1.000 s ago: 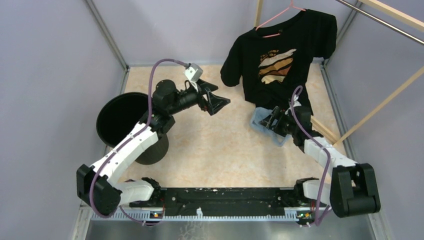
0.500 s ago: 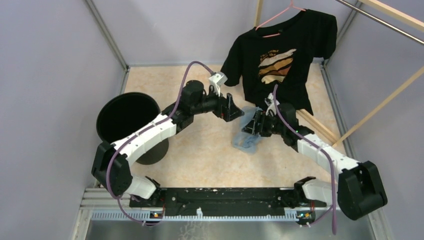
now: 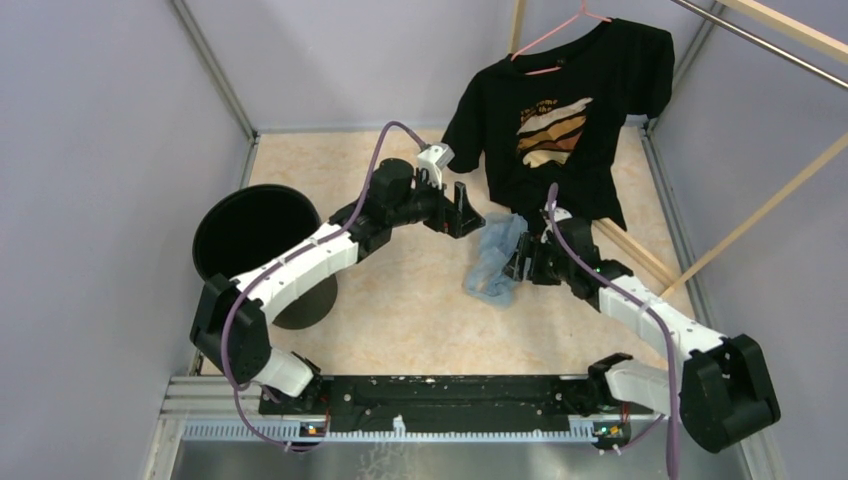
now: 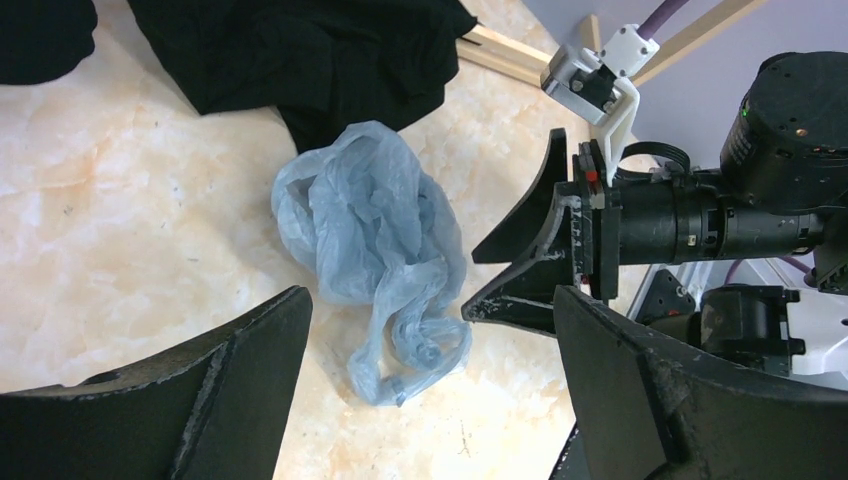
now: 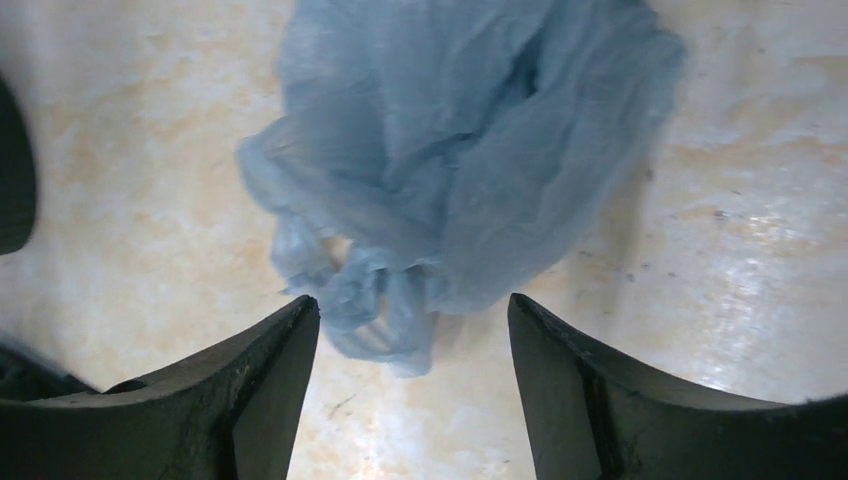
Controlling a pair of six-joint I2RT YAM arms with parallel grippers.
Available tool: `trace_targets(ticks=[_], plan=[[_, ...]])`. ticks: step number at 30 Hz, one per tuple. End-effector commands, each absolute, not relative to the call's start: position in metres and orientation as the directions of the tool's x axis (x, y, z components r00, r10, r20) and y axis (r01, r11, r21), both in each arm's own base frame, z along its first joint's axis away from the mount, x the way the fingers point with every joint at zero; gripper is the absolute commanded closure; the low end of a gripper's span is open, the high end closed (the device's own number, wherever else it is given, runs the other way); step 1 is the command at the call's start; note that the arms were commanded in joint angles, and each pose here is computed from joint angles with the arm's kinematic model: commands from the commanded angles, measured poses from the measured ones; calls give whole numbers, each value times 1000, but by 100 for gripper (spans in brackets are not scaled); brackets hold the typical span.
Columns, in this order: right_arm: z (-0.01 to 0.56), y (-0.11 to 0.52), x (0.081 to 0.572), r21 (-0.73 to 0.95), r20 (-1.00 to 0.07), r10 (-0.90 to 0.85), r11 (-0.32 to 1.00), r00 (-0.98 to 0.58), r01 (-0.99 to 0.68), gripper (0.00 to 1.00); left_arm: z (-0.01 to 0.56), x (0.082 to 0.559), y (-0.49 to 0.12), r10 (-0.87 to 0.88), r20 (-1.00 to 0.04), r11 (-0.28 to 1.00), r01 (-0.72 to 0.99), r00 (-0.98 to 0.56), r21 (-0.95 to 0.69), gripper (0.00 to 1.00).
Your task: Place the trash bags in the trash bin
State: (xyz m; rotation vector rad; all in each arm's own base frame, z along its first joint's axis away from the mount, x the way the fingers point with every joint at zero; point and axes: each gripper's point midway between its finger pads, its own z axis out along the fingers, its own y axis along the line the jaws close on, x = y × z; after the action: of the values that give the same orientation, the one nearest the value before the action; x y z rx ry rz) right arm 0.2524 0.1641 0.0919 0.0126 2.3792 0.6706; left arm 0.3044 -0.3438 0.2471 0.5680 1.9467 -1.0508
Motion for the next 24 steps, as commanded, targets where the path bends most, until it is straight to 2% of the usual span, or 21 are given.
trace_targets(ticks=[1,5,8,9,12,15,18,20,24], plan=[[107,153,291,355,-682,162,926,-713,-129,28,260,315,-344,-20,-850,568,693,-526,-443,3],[105,161,314,326,-703,121,931,-701,-166,24,249,317,-347,-6,-837,571,685,-547,-452,3],[95,174,320,329,-694,59,912,-718,-243,30,239,317,-351,10,-815,569,673,-580,-473,3],[92,179,320,340,-687,48,903,-725,-262,34,236,318,-352,13,-806,569,667,-592,-480,3],[87,197,313,410,-678,42,850,-734,-330,58,229,316,-356,18,-781,557,655,-624,-511,5],[86,209,303,480,-677,67,795,-733,-370,68,221,314,-360,17,-744,530,637,-668,-560,10],[83,209,296,495,-668,69,785,-741,-372,92,212,316,-360,17,-708,519,612,-706,-597,14],[85,213,289,514,-664,60,761,-746,-396,99,206,318,-360,15,-681,515,590,-732,-622,16],[92,221,270,553,-659,30,696,-751,-458,100,196,325,-355,-4,-631,518,539,-776,-665,21]])
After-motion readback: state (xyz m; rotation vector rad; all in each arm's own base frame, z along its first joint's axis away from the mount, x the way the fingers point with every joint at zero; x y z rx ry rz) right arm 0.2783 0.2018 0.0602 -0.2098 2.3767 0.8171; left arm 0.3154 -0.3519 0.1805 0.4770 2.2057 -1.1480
